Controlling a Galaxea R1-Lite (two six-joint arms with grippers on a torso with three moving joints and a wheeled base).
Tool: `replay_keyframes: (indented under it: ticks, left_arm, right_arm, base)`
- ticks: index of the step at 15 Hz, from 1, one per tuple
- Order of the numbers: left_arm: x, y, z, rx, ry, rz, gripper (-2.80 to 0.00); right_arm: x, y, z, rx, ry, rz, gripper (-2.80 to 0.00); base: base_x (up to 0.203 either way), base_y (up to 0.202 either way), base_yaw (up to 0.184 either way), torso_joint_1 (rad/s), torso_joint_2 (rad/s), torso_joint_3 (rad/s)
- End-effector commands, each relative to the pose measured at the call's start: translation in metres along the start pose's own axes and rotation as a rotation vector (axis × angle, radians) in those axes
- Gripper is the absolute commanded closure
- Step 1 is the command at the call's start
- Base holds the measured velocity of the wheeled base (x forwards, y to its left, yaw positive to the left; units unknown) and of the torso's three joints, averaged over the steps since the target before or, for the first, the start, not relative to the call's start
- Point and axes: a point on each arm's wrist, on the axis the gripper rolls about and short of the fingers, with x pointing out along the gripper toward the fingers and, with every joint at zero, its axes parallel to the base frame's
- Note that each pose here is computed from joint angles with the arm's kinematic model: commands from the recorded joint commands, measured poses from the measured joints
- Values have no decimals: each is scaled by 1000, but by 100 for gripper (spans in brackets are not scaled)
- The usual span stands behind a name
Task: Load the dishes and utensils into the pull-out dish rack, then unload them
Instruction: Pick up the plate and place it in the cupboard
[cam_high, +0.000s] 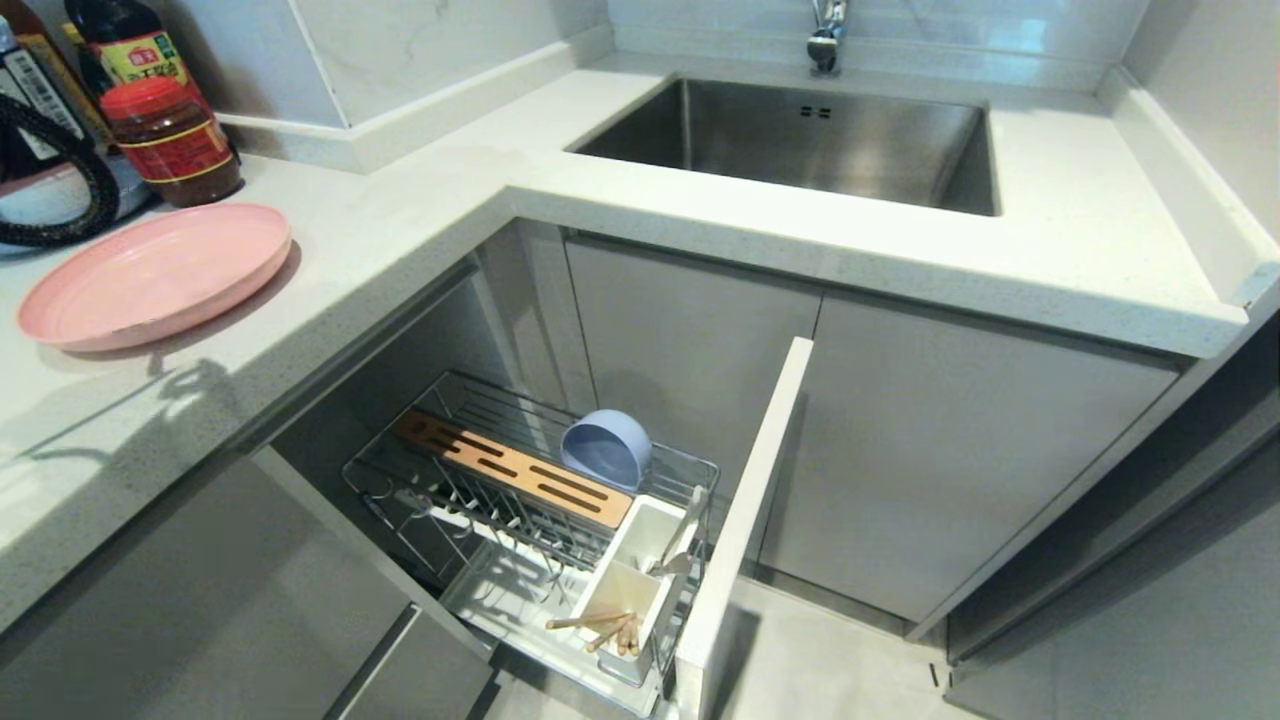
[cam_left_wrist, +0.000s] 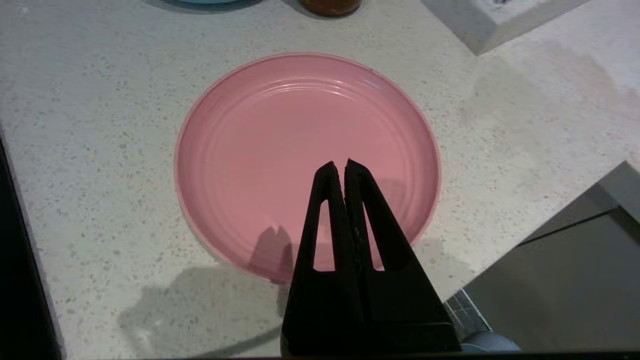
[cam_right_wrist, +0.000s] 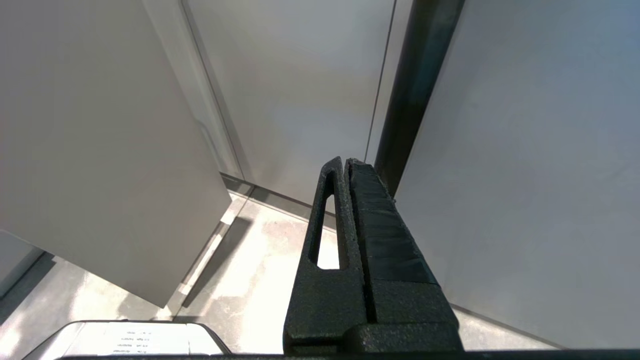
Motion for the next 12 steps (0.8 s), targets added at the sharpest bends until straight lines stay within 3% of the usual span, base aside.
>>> replay_keyframes:
  ticks: [1, 3, 6, 12]
  left_arm:
    - [12, -2, -1, 13, 15, 29, 0]
    - [19, -4, -4, 50, 96, -15, 0]
    - [26, -5, -1, 50, 216, -190, 0]
    - [57, -18, -15, 82, 266, -133, 0]
  right_arm:
    - [0, 0, 0, 0, 0, 0, 0]
    - [0, 0, 0, 0, 0, 0, 0]
    - [0, 0, 0, 0, 0, 0, 0]
    - [0, 0, 0, 0, 0, 0, 0]
  base:
    - [0, 0, 0, 0, 0, 0]
    - [0, 0, 0, 0, 0, 0]
    - [0, 0, 0, 0, 0, 0]
    - [0, 0, 0, 0, 0, 0]
